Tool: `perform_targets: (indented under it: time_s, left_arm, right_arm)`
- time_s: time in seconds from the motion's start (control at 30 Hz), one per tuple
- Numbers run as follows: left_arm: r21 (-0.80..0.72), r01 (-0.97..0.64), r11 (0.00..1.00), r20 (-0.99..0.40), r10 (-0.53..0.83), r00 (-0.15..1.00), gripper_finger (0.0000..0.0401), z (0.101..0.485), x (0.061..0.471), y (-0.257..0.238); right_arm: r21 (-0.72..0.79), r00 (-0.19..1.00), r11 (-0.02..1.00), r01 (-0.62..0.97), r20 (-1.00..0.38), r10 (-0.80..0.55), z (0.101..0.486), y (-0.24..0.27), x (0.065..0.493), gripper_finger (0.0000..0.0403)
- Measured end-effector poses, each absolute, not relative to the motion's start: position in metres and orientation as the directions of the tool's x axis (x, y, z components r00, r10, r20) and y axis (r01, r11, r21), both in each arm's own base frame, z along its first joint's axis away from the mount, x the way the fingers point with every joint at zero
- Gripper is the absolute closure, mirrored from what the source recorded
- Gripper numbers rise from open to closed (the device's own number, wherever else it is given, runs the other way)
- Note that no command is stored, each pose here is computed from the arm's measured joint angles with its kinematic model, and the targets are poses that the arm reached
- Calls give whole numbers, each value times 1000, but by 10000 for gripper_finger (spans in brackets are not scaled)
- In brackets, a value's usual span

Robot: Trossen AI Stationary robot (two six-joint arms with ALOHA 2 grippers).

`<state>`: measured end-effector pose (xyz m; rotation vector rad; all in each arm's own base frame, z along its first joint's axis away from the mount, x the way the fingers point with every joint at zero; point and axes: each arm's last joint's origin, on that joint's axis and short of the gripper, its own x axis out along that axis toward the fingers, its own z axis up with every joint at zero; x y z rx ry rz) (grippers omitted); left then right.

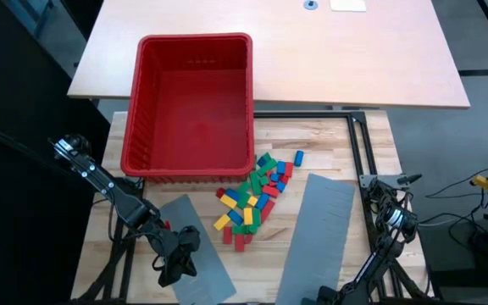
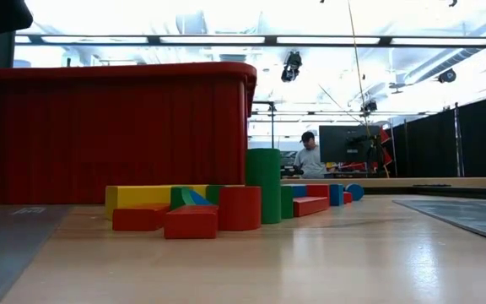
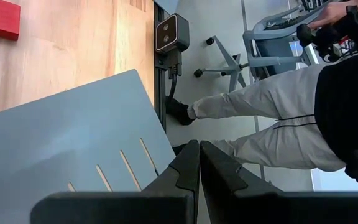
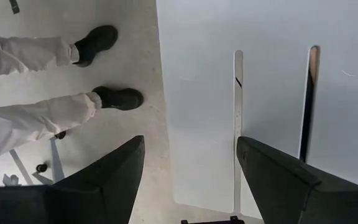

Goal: Sort blocks

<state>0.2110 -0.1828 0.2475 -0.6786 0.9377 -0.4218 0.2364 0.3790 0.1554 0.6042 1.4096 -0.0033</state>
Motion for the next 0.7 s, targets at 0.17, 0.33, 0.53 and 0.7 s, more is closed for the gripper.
perform_targets:
  time_s: [0.17,0.33,0.53,0.7]
  left_arm:
    - [-693,43,719,-592,-603,535,401,247,211,-183]
    - [-693,43,719,-593,-603,534,401,247,211,-183]
    - [-693,43,720,-593,-603,534,401,247,211,-183]
    - [-692,41,721,-596,-601,533,401,247,211,-183]
  right_arm:
    - [392,187,848,356,-919,347,153,378,237,156]
    - [405,193,842,357,-914,358,152,378,239,157]
    - [435,167,829,351,-900,402,154,380,239,153]
    - [476,185,804,357,-879,439,158,384,241,146]
